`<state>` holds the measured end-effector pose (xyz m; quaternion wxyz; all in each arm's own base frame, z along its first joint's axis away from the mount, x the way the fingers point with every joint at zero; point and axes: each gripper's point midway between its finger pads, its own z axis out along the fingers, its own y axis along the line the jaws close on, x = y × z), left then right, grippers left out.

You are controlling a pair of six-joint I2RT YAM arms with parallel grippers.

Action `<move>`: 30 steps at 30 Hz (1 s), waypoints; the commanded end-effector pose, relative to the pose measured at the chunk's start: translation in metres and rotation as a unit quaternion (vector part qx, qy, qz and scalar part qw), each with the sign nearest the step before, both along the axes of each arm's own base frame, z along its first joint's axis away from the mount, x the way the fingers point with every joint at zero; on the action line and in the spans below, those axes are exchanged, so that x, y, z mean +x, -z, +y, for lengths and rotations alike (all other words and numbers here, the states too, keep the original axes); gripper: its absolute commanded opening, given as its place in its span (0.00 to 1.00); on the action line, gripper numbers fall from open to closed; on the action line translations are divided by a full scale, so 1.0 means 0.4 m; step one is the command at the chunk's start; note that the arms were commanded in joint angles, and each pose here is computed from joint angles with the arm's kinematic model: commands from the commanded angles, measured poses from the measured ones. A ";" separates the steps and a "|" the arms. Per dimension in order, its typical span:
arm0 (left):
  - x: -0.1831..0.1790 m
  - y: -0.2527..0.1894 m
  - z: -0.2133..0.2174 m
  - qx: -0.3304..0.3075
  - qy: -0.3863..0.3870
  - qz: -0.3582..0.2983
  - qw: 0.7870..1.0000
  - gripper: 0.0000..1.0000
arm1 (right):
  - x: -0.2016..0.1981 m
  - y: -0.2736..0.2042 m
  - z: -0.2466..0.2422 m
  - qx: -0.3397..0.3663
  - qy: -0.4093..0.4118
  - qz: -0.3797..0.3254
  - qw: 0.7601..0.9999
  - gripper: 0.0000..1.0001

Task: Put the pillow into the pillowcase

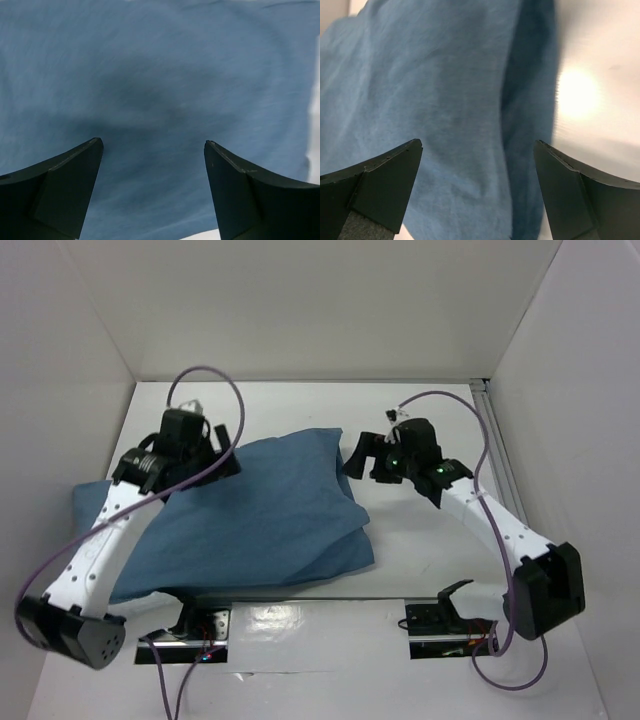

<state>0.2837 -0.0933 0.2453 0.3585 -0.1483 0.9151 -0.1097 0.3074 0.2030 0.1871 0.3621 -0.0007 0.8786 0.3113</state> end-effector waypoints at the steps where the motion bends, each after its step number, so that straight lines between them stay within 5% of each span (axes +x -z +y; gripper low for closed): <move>1: -0.076 0.073 0.066 0.003 -0.064 0.024 0.998 0.95 | -0.038 -0.017 0.137 0.065 -0.125 -0.003 0.990 1.00; 4: -0.077 0.124 0.066 -0.015 -0.064 0.037 0.997 0.89 | -0.061 0.026 0.222 0.068 -0.181 0.017 0.981 1.00; 6: -0.081 0.186 0.044 -0.025 -0.034 0.062 0.997 0.54 | -0.075 0.035 0.293 0.081 -0.223 0.010 0.971 0.97; 7: -0.063 0.191 0.037 -0.038 -0.031 0.055 0.997 0.20 | -0.099 0.036 0.318 0.096 -0.254 0.015 0.962 0.93; 8: -0.063 0.212 0.019 -0.052 -0.018 0.063 0.997 0.00 | -0.093 0.045 0.339 0.099 -0.258 0.015 0.961 0.84; 9: -0.051 0.216 0.002 -0.061 -0.001 0.057 0.997 0.00 | -0.101 0.040 0.350 0.104 -0.262 0.015 0.959 0.67; 10: -0.037 0.202 -0.016 -0.075 0.016 0.041 0.996 0.00 | -0.094 0.046 0.352 0.104 -0.256 0.016 0.961 0.30; 11: -0.028 0.201 -0.040 -0.087 0.032 0.039 0.995 0.00 | -0.075 0.048 0.342 0.103 -0.235 0.020 0.966 0.07; 12: -0.008 0.168 -0.080 -0.106 0.060 0.020 0.992 0.00 | -0.053 0.033 0.312 0.096 -0.209 0.013 0.973 0.00; 16: 0.059 0.092 -0.174 -0.118 0.120 -0.008 0.986 0.00 | 0.031 -0.005 0.133 0.054 -0.058 -0.024 0.997 0.00; 21: 0.146 0.004 -0.331 -0.152 0.196 -0.041 0.968 0.00 | 0.096 -0.082 -0.134 0.005 0.100 -0.077 0.992 0.00; 30: 0.261 -0.058 -0.488 -0.157 0.242 -0.069 0.955 0.00 | 0.139 -0.030 -0.299 -0.023 0.192 -0.068 0.979 0.00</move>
